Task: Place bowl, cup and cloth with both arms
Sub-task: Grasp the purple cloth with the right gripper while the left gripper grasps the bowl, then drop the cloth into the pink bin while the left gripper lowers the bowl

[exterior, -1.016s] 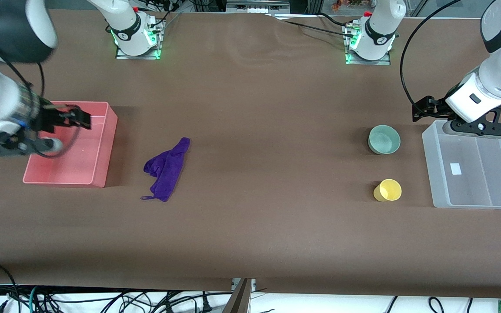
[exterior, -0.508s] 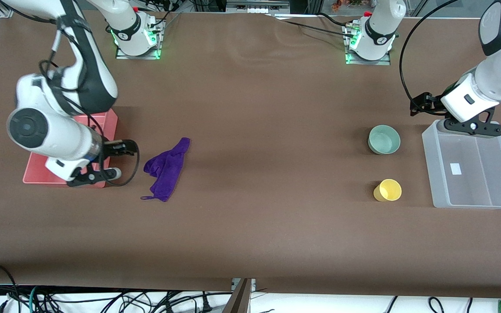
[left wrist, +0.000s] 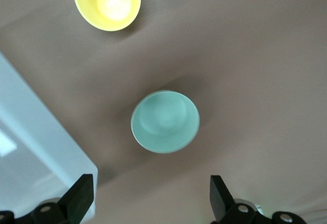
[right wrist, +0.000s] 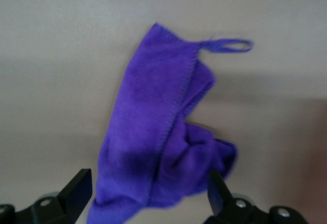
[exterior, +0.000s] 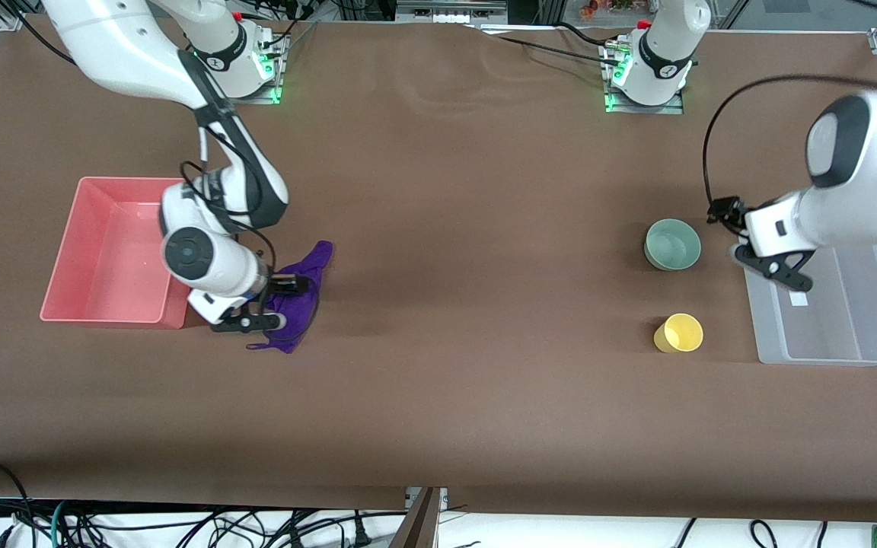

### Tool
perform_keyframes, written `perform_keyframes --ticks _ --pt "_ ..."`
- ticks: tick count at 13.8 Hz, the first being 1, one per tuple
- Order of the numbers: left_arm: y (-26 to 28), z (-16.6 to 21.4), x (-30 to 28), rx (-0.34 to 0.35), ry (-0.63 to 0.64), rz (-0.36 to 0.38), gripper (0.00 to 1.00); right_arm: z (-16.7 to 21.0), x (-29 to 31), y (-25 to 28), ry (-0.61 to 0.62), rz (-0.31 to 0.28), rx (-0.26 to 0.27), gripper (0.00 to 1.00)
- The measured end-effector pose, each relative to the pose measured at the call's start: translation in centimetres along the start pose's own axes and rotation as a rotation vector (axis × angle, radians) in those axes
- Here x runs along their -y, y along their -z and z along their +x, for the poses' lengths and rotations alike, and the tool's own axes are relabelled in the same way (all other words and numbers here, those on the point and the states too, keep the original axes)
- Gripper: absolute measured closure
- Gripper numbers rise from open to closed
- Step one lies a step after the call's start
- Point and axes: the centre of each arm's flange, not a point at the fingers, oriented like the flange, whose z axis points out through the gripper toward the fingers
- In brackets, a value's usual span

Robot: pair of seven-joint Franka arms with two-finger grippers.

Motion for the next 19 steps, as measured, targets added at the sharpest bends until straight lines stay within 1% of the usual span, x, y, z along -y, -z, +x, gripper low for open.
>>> perform_keyframes --ticks 2,4,6,9,10,11,12,13,14,17,19 --pt "-4.8 0.4 0.6 -0.029 -0.074 0.017 0.0 -0.6 -0.2 -2.6 -0.01 0.001 0.008 0.0" --pt "-9.3 0.0 0.6 -0.07 -0.139 0.045 0.0 -1.0 -0.5 -3.9 -0.013 0.003 0.003 0.04" --pt "-13.1 -0.8 0.7 -0.072 -0.182 0.046 0.01 -1.2 -0.6 -4.2 -0.013 0.002 0.0 0.3" --pt "-16.8 -1.0 1.0 -0.043 -0.218 0.022 0.03 -0.9 -0.6 -3.5 -0.013 0.005 -0.016 0.62" --pt "-17.6 -0.7 1.2 -0.049 -0.235 0.026 0.04 -0.7 -0.7 -2.8 -0.015 0.007 -0.028 0.74" --pt "-18.3 -0.5 1.3 -0.055 -0.264 0.032 0.05 -0.2 -0.9 -1.7 -0.016 0.007 -0.042 0.83" --pt "-18.8 -0.3 1.4 -0.059 -0.293 0.036 0.11 0.3 -1.3 0.0 -0.019 0.002 -0.045 0.91" --pt "-19.1 -0.2 1.5 -0.062 -0.312 0.039 0.23 0.8 -1.9 2.6 -0.017 -0.008 -0.032 0.91" --pt "-19.1 -0.1 1.5 -0.063 -0.323 0.041 0.37 1.3 -2.9 5.7 -0.004 -0.021 -0.005 0.91" --pt "-18.5 0.1 1.7 -0.073 -0.329 0.05 0.67 1.0 -7.2 16.3 0.037 -0.05 0.096 0.91" --pt "-17.1 0.4 2.0 -0.081 -0.328 0.057 0.9 -0.1 -11.0 20.8 0.061 -0.065 0.155 0.91"
